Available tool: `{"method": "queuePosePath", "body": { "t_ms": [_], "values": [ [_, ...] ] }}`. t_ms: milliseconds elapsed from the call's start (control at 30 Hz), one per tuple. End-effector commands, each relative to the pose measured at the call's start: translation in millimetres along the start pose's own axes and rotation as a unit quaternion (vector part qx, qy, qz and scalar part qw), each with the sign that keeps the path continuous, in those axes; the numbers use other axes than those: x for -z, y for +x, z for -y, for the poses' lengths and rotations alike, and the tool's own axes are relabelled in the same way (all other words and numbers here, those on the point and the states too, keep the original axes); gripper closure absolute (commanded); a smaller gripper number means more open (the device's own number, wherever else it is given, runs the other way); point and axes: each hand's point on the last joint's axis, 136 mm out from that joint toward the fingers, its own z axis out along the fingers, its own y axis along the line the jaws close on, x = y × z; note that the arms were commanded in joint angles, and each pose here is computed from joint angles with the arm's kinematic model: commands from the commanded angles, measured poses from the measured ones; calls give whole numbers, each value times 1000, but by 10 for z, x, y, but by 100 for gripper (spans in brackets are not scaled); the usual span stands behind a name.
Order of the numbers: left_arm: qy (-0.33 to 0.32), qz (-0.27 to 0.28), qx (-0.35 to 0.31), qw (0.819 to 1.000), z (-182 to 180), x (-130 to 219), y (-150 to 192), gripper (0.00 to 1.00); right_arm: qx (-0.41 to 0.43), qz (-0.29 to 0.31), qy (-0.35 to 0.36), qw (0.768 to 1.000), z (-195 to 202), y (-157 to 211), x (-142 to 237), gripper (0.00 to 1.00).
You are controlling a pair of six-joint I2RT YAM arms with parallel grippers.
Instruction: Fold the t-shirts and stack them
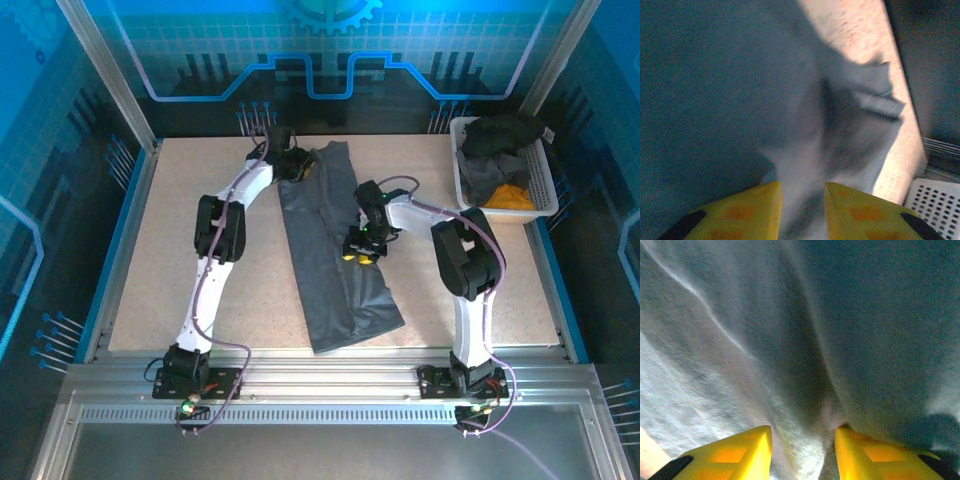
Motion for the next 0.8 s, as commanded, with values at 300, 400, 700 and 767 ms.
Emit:
{"method": "queuePosePath", "body": {
  "t_ms": [300, 400, 700, 767],
  "values": [
    [86, 7, -18, 996, 532, 197, -235, 63, -69, 14, -54, 996, -133, -133, 165, 59],
    [97, 22, -25, 995, 620, 255, -236, 70, -43, 34, -41, 998, -140, -108, 333, 59],
    [152, 38, -6, 988, 611, -105, -204, 88, -24, 44, -25, 998, 17, 115, 556, 60],
    [161, 38, -6, 986, 637, -172, -159, 88, -20, 42, -22, 999, 61, 159, 579, 60]
  ]
}}
